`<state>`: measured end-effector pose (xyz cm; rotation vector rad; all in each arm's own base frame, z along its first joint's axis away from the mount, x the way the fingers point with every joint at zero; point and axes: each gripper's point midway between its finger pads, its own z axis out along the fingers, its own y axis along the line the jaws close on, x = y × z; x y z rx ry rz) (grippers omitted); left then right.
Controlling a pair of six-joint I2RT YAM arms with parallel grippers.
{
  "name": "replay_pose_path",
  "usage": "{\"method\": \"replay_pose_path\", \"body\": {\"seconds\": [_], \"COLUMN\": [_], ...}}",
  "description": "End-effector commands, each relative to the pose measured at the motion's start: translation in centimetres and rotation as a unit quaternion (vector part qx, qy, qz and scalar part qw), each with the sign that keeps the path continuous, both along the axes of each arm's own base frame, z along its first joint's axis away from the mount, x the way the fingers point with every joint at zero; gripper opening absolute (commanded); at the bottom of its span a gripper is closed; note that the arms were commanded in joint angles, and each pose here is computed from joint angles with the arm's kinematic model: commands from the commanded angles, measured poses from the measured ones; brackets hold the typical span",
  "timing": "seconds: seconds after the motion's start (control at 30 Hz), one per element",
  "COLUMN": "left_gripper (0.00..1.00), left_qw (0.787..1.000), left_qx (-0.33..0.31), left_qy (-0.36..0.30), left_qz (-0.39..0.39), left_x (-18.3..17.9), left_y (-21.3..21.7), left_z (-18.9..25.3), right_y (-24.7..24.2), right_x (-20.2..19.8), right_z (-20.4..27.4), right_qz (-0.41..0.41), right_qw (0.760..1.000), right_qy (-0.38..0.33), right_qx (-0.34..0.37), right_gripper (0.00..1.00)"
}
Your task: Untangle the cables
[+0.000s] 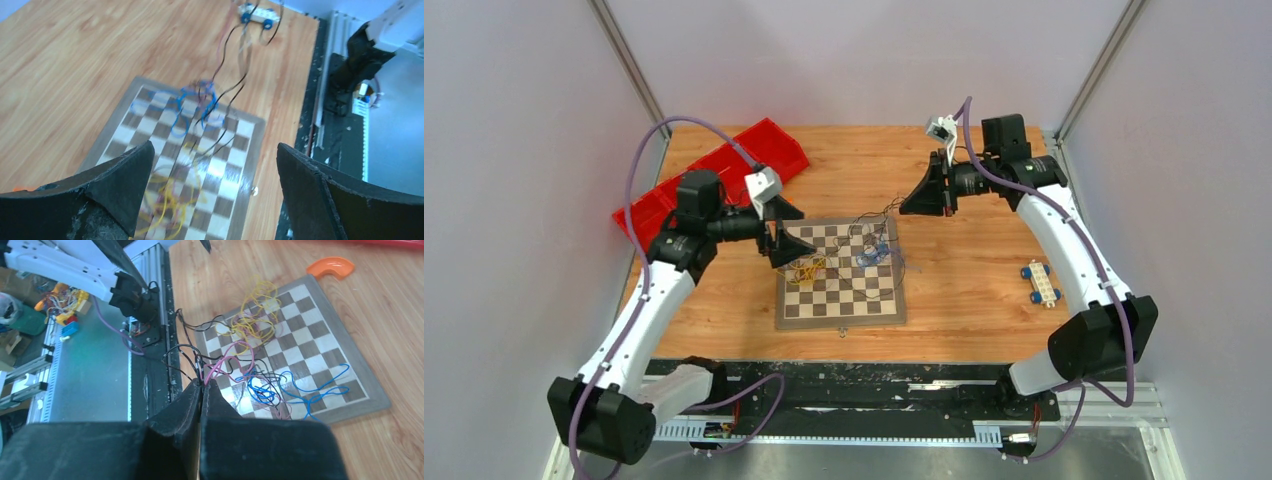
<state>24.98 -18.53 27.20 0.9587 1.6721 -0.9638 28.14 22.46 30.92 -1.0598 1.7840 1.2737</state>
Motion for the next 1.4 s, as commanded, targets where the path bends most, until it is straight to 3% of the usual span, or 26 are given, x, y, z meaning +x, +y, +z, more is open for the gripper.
{"method": "replay_pose_path", "body": {"seconds": [0.0,0.27,0.5,0.57,0.63,0.67,0.7,0.73,0.77,0.87,0.93,1.13,1.37], "left_gripper": [1.0,1.0,0.97,0.88,0.54,0.16,0.08,0.01,0.0,0.0,0.0,0.0,0.0], "left_qw": [0.999,0.995,0.996,0.996,0.994,0.993,0.992,0.991,0.989,0.988,0.984,0.977,0.975], "left_qx": [-0.033,-0.047,-0.043,-0.034,-0.033,-0.028,-0.032,-0.035,-0.047,-0.09,-0.12,-0.155,-0.176], "left_qy": [-0.03,-0.007,0.008,0.028,0.045,0.06,0.069,0.075,0.084,0.08,0.103,0.114,0.12], "left_qz": [-0.023,-0.083,-0.08,-0.075,-0.092,-0.097,-0.104,-0.109,-0.112,-0.099,-0.087,-0.095,-0.06], "left_x": [1.1,1.3,1.8,2.1,1.6,1.2,0.8,0.5,0.1,0.5,0.6,0.1,1.1], "left_y": [-5.1,-12.7,-15.8,-16.0,-16.3,-16.2,-16.2,-16.1,-15.8,-14.7,-13.5,-11.8,-11.3], "left_z": [2.4,1.9,1.3,0.0,-0.5,-0.8,-0.4,-0.1,0.7,3.5,4.7,7.0,7.8], "right_y": [1.2,2.0,2.9,3.0,3.1,3.1,3.1,2.8,2.4,0.5,0.4,1.2,5.2], "right_x": [-1.3,-2.6,-2.7,-2.4,-2.3,-2.1,-1.9,-1.6,-1.1,0.8,0.6,1.0,0.2], "right_z": [2.6,2.7,3.0,3.8,4.1,4.1,3.8,3.5,2.7,-1.9,-4.2,-6.7,-6.2], "right_qz": [0.042,0.068,0.084,0.088,0.089,0.087,0.084,0.074,0.056,-0.017,-0.034,-0.071,-0.027], "right_qw": [0.998,0.996,0.995,0.994,0.994,0.994,0.995,0.996,0.997,1.0,0.999,0.997,0.999], "right_qy": [-0.019,-0.017,-0.012,-0.017,-0.02,-0.02,-0.018,-0.015,-0.013,-0.015,-0.022,-0.04,-0.032], "right_qx": [0.039,0.048,0.054,0.059,0.062,0.061,0.058,0.053,0.042,-0.017,-0.012,0.013,0.034], "right_gripper": [0.0,0.0,0.0,0.0,0.03,0.11,0.27,0.51,0.74,0.89,0.99,1.0,1.0]}}
